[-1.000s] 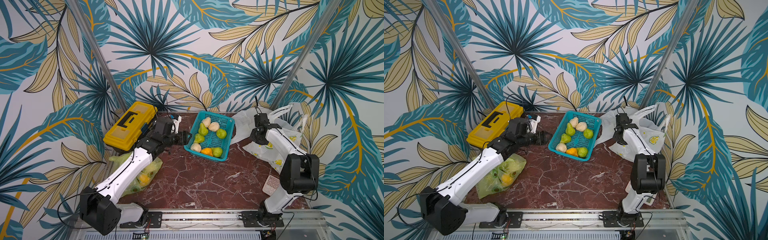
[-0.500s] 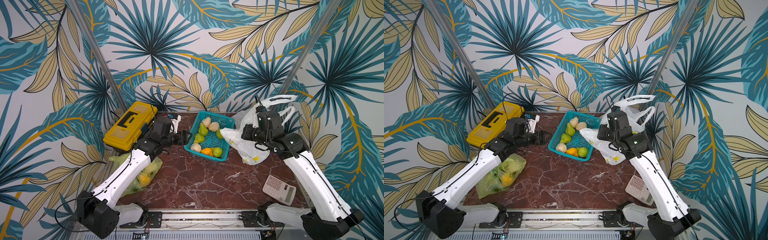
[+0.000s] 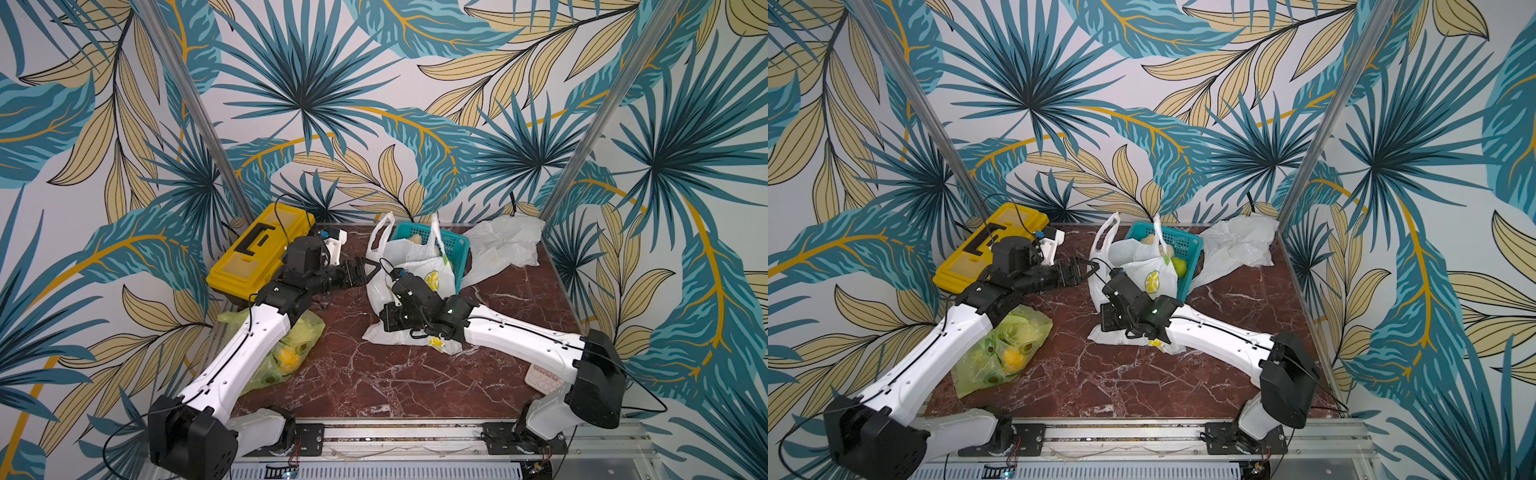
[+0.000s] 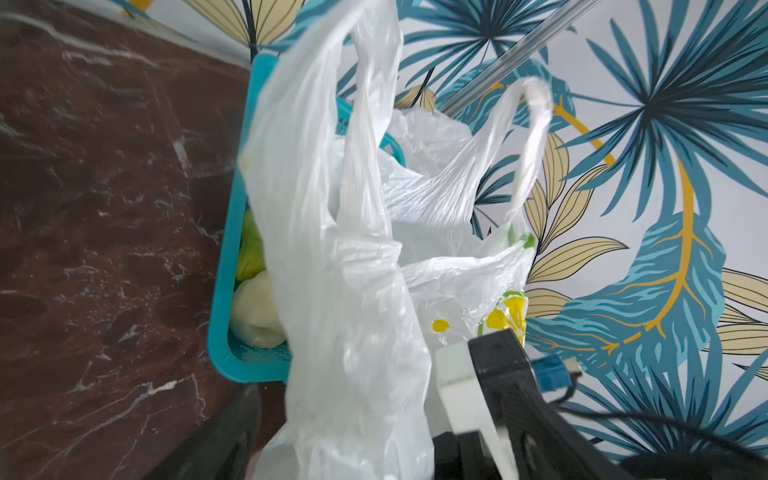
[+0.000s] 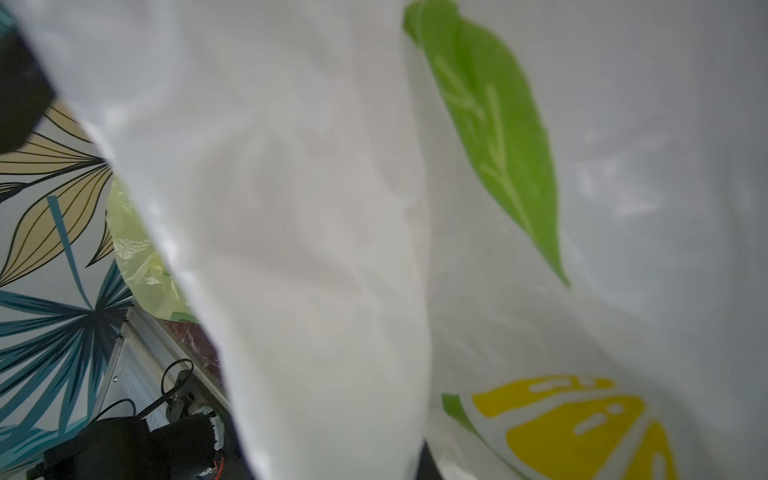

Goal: Place the pears into plastic bags & tie knots
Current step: Place the plastic bag at the center of the board, then pick up the plastic bag at the center of the board.

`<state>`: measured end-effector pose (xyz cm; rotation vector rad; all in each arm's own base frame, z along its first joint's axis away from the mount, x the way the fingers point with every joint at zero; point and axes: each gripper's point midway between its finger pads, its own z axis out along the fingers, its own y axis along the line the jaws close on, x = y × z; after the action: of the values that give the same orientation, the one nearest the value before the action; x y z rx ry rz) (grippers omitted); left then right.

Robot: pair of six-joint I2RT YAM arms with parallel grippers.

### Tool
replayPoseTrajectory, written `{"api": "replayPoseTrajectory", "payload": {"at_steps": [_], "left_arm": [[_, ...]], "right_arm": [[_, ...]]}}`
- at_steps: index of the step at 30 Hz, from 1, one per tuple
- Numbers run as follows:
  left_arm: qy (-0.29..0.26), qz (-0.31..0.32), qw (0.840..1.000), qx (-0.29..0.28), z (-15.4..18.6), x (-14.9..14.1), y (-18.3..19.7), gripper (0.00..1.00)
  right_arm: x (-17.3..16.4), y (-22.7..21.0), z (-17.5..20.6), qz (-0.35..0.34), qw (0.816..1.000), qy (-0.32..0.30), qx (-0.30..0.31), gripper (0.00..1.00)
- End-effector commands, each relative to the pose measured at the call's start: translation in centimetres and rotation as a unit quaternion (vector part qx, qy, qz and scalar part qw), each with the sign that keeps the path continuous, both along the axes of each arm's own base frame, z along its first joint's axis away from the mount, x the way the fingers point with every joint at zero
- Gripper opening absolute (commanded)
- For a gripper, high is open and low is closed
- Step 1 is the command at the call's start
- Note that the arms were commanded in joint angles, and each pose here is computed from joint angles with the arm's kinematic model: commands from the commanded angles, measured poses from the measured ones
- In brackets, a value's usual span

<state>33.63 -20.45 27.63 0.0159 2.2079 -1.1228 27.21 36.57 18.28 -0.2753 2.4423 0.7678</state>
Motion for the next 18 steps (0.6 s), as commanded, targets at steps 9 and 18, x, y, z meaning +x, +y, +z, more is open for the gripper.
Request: {"api": "replayPoseTrajectory", "payload": {"at_steps": [9,18], "left_arm": [[-0.02,-0.001,0.999,0.031,-3.5,3.5,-0.2,0.32],[-0.155,-0.11,0.981,0.043,-0.3,-0.7,0.7,0.16]], "right_arm": [[-1.6,1.7,5.0,0.061,0.993,0.009,0.106,0.54],[3.3,-15.1,9.1,-0.123,0.99,-0.023,-0.059,0.81]]}}
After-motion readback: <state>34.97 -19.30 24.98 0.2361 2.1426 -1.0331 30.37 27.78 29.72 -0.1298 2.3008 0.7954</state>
